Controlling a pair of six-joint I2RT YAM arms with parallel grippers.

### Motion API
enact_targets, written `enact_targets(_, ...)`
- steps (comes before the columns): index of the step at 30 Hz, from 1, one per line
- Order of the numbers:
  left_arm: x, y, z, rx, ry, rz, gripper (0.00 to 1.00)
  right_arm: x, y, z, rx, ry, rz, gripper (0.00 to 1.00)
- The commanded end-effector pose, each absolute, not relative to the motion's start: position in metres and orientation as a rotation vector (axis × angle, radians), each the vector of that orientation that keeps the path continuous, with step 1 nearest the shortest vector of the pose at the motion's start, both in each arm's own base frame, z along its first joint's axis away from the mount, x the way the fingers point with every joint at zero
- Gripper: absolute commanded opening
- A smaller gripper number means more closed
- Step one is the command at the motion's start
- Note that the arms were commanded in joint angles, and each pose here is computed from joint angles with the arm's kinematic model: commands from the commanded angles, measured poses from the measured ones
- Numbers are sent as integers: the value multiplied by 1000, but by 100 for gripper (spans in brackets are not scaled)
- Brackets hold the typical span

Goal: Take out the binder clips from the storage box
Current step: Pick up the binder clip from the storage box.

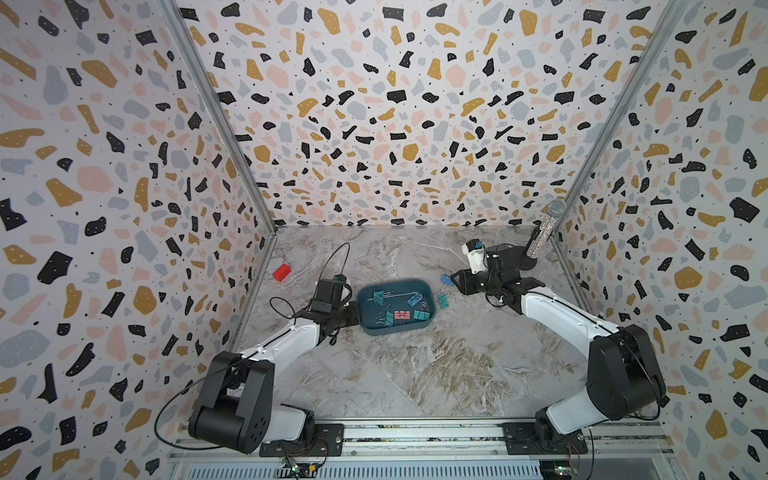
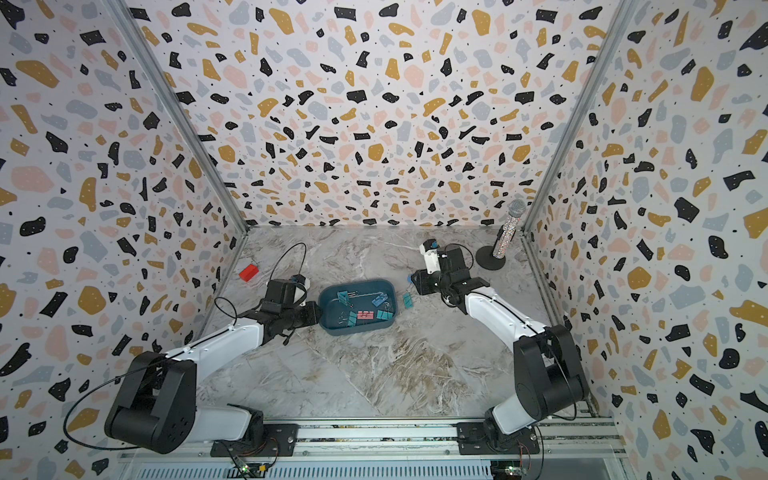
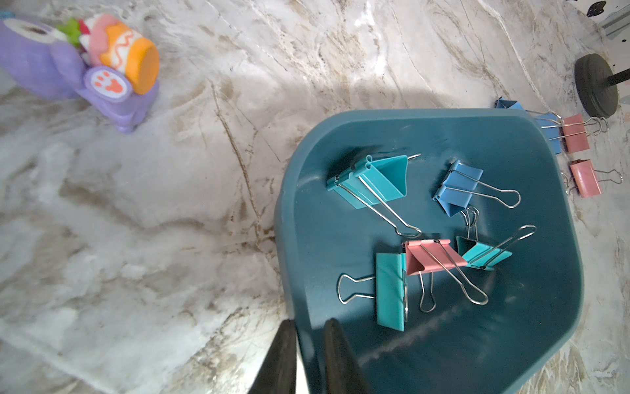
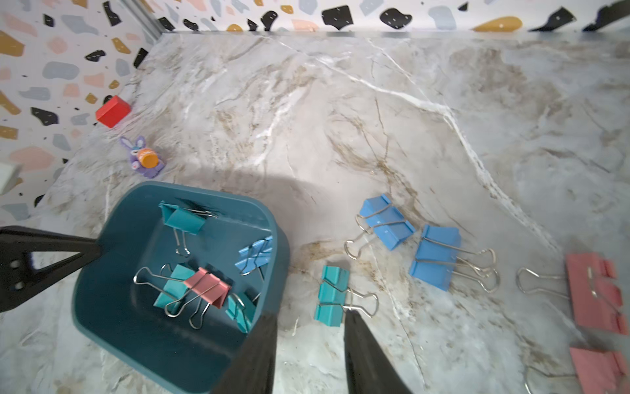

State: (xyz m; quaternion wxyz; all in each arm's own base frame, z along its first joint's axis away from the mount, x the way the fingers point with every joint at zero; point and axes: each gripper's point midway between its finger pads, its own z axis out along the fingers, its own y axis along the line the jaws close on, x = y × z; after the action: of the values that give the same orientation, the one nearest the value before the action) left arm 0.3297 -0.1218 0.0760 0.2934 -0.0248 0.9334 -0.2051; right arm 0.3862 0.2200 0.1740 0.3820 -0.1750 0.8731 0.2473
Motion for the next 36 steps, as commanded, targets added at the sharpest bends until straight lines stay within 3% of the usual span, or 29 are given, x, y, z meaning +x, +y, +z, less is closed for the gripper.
enact_targets(1, 331, -123, 81, -57, 2462, -552, 20, 369, 250, 192, -644, 2177, 697, 39)
enact_targets(9, 331, -123, 80, -57, 2463, -552, 19, 347, 317, 172, -970, 2159, 758, 39)
enact_targets(18, 331, -123, 80, -56, 2466, -555, 20, 344, 370, 134, -1098, 2155, 810, 39)
enact_targets(36, 331, -123, 82, -58, 2457, -558, 20, 347, 404, 101, -1242, 2154, 765, 39)
